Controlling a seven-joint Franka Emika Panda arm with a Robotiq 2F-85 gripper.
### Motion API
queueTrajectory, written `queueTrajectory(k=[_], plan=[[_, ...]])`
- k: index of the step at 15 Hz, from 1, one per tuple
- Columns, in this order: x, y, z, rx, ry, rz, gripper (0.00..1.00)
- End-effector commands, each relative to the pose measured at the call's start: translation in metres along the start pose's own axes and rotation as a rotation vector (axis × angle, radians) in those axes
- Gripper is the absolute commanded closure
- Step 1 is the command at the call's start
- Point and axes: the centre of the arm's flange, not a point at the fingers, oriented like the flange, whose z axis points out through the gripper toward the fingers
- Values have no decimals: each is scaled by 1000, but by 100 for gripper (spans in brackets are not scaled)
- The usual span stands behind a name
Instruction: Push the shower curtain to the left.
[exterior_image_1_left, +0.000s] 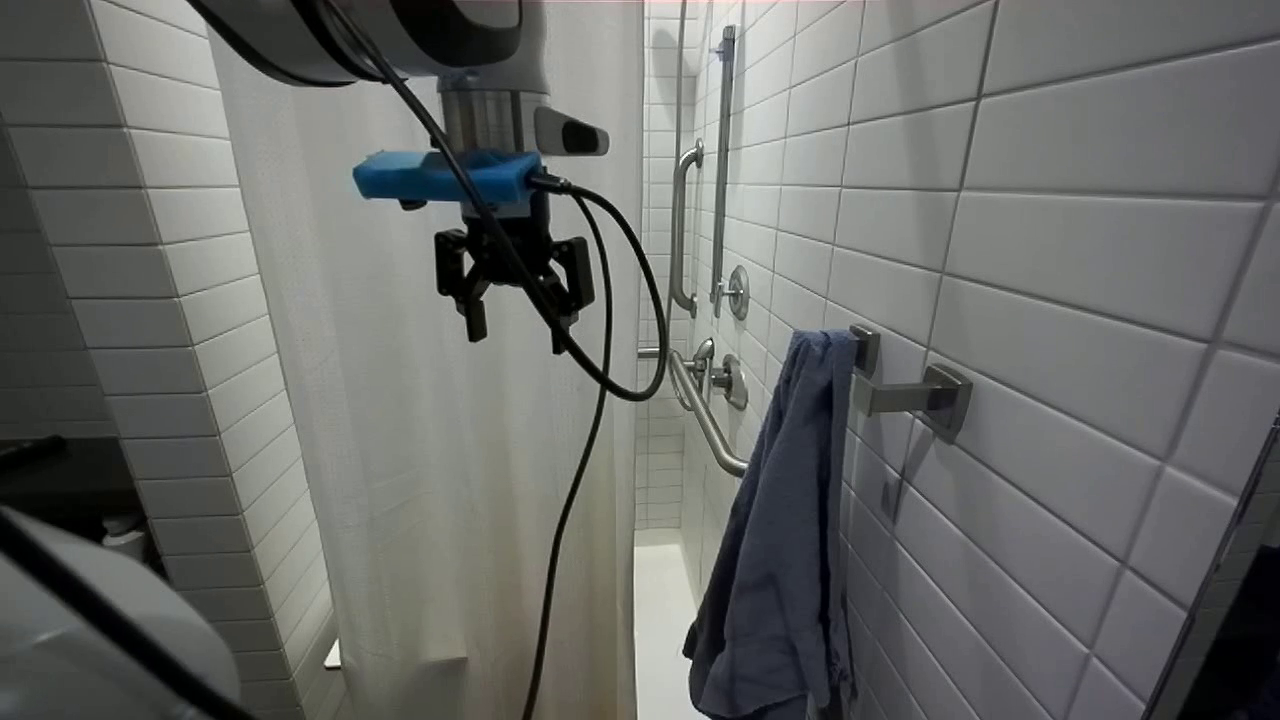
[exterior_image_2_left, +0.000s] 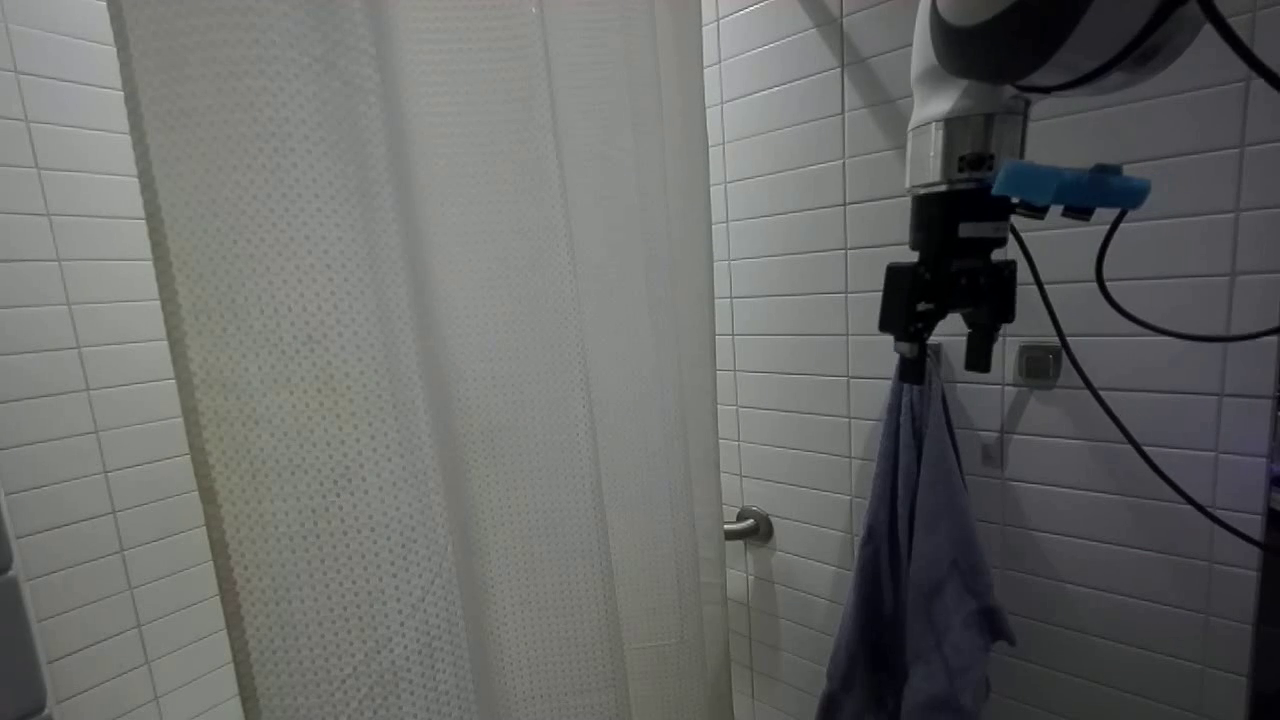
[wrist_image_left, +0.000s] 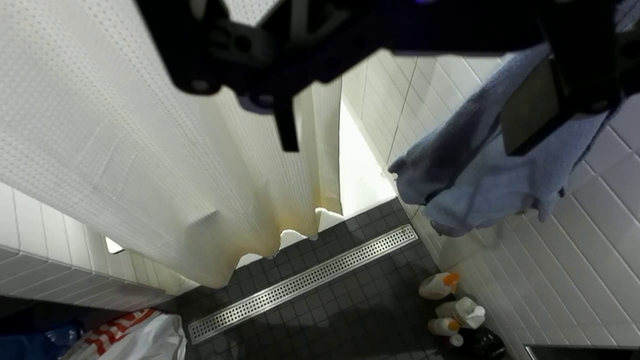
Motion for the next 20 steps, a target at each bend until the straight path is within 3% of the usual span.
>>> queueTrajectory(k=[1, 5, 6, 14, 20], plan=[[30, -1, -5, 49, 78, 20, 0], [70, -4, -8, 34, 131, 33, 0], [41, -1, -7, 33, 127, 25, 0], [61, -1, -3, 32, 123, 25, 0], [103, 7, -3, 72, 104, -25, 0]])
